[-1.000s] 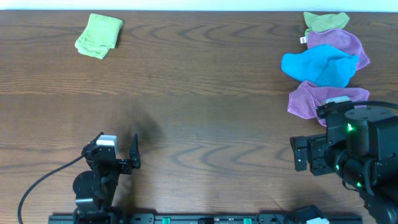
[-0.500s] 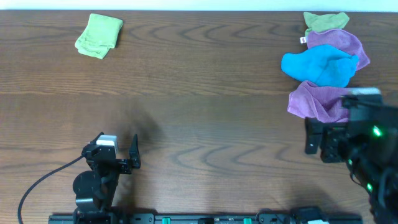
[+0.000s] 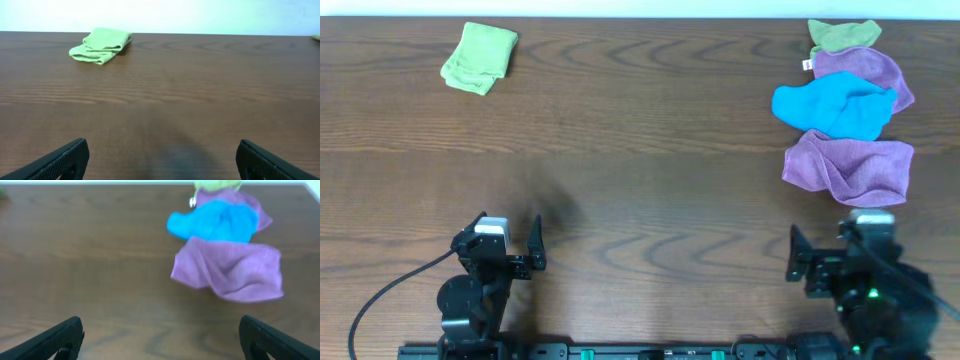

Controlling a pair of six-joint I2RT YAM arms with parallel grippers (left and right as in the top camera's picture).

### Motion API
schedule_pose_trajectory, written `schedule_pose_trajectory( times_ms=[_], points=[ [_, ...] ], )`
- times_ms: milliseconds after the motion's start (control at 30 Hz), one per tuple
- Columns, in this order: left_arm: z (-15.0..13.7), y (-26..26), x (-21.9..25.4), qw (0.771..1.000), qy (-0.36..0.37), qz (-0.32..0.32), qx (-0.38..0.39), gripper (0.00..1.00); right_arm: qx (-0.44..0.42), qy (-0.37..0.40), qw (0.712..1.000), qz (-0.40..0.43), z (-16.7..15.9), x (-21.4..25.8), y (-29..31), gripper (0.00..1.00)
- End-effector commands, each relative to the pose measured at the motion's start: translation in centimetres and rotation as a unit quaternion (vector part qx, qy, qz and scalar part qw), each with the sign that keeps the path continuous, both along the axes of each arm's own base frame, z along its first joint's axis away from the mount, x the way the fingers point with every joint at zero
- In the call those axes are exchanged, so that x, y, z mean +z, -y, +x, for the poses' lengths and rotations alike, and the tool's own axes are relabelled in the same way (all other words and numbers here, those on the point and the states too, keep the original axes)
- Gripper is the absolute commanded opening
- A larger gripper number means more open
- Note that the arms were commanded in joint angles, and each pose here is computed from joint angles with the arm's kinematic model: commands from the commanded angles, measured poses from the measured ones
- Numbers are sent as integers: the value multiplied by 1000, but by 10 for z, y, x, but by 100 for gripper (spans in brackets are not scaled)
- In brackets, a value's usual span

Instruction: Fold the cloth

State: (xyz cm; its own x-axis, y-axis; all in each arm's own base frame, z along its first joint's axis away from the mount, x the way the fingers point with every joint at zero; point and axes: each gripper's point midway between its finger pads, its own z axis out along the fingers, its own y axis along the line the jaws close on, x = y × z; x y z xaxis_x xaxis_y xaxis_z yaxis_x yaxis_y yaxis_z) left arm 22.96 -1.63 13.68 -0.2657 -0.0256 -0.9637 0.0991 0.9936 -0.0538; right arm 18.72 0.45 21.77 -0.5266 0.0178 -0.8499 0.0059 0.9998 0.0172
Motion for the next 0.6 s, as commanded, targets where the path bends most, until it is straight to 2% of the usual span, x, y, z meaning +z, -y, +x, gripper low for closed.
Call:
schedule_pose_trajectory(
  times_ms=[0, 267, 567],
  points=[
    [0, -2, -12, 1000, -13, -3, 6, 95, 4, 2, 1000, -2, -1, -31, 0, 99],
    [0, -2, -12, 1000, -13, -3, 6, 95, -4, 3, 1000, 12, 2, -88, -1, 99],
    [0, -2, -11, 1000, -13, -3, 6, 95, -4, -2, 1000, 12, 1, -115, -1, 99]
  ],
)
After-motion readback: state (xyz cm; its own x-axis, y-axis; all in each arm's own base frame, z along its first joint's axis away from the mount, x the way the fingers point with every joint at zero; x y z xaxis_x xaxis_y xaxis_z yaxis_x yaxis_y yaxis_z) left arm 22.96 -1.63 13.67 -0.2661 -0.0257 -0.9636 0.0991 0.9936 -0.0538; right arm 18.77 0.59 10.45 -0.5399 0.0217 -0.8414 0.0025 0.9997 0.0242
